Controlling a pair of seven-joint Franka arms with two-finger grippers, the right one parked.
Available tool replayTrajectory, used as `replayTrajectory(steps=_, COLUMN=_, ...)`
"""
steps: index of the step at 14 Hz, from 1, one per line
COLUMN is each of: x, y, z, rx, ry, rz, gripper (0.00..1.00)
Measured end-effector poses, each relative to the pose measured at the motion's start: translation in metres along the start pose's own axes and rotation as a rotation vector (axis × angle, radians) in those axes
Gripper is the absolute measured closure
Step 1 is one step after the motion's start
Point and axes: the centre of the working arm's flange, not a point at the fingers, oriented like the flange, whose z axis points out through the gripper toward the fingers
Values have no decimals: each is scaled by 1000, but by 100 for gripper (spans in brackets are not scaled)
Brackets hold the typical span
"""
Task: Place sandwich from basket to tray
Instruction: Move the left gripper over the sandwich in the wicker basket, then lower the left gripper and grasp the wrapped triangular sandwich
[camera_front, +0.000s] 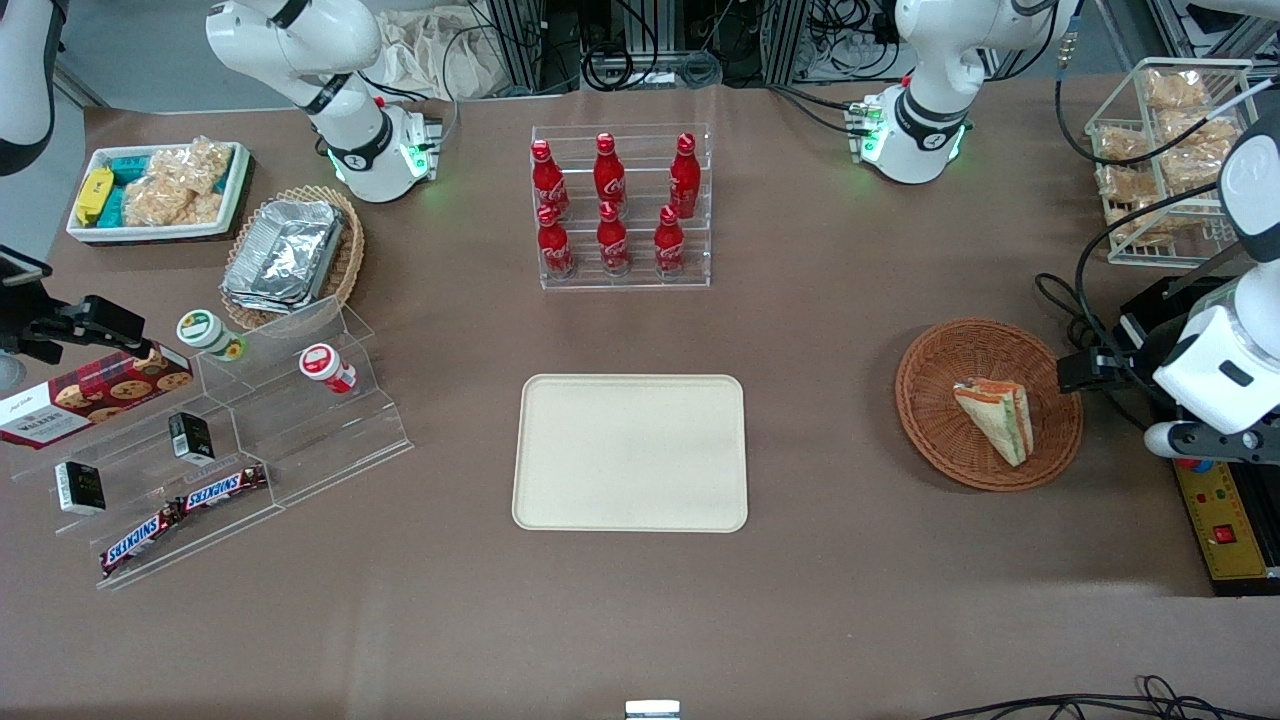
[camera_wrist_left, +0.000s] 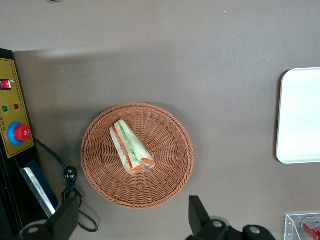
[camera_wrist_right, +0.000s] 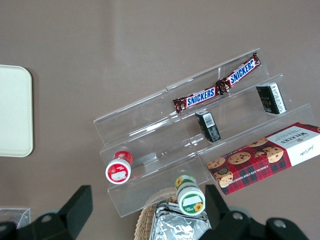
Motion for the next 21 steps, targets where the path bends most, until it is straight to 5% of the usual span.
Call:
replayTrajectory(steps=7, x=-1, y=-7, z=0, rx=-11, ry=-3, rz=-16, gripper=0)
replayTrajectory(steps=14, x=-5, y=-9, z=51, rx=-15, ry=-104, rz=-29, gripper=2)
replayTrajectory(steps=19, x=-31, y=-46, z=123, rx=-19, ry=-53, rz=-97, gripper=1)
replayTrajectory(steps=21, x=-48, y=-60, z=150, rx=-23, ry=-67, rz=-134, gripper=1)
